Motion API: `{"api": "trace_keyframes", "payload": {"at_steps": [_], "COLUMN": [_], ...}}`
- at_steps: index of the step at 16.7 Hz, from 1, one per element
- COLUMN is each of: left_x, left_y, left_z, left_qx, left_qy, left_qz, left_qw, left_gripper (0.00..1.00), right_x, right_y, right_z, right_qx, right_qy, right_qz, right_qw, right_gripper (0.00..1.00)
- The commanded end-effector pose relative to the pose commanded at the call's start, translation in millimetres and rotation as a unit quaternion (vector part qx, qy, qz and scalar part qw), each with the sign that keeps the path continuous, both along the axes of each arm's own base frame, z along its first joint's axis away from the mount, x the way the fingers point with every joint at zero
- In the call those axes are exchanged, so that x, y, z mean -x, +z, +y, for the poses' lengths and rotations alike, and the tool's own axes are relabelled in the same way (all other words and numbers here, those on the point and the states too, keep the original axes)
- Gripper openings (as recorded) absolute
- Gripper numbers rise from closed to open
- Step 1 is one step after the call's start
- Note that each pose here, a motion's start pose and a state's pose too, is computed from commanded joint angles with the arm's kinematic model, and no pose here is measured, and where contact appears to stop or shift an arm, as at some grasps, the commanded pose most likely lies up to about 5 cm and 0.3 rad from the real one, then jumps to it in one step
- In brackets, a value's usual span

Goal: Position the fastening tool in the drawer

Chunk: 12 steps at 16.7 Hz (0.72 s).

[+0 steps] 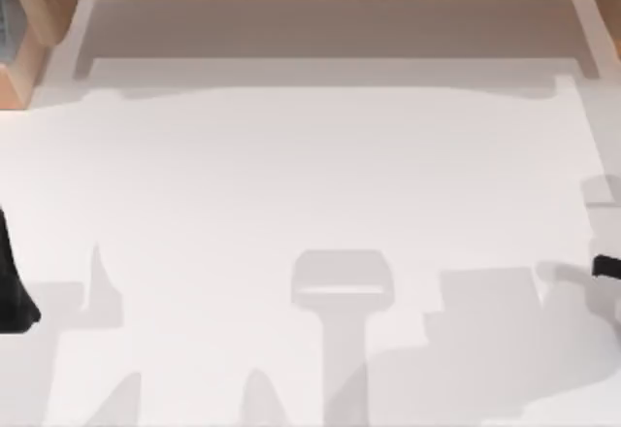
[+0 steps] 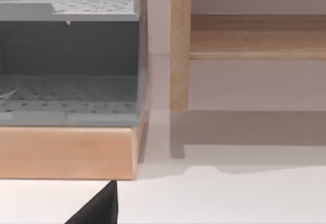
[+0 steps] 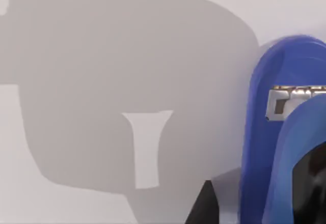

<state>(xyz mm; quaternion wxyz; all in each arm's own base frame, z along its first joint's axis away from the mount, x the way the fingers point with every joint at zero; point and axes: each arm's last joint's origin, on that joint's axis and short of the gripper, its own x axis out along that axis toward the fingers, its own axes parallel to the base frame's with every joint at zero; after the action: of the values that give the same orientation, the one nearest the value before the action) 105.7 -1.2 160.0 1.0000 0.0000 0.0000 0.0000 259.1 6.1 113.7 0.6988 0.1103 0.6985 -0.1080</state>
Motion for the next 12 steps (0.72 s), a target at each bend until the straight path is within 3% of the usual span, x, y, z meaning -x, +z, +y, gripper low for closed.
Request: {"api": "trace_keyframes", "payload": {"at_steps": [3, 12], "left_x": [0.0, 0.0], "left_y": [0.0, 0.0], "left_z": [0.0, 0.0], "left_qx": [0.000, 0.000], "left_qy": [0.000, 0.000], "left_qz": [0.000, 0.000], "left_qw": [1.000, 1.000], "left_gripper": [1.00, 1.00], "right_x": [0.0, 0.0], "right_y": [0.0, 0.9], "right_z": [0.0, -0.5], "right_qx": [0.000, 0.002], "right_qy": [0.000, 0.000], "right_qz": [0.000, -0.001], "right_qw": [1.000, 1.000], "right_gripper": [0.02, 0.00]}}
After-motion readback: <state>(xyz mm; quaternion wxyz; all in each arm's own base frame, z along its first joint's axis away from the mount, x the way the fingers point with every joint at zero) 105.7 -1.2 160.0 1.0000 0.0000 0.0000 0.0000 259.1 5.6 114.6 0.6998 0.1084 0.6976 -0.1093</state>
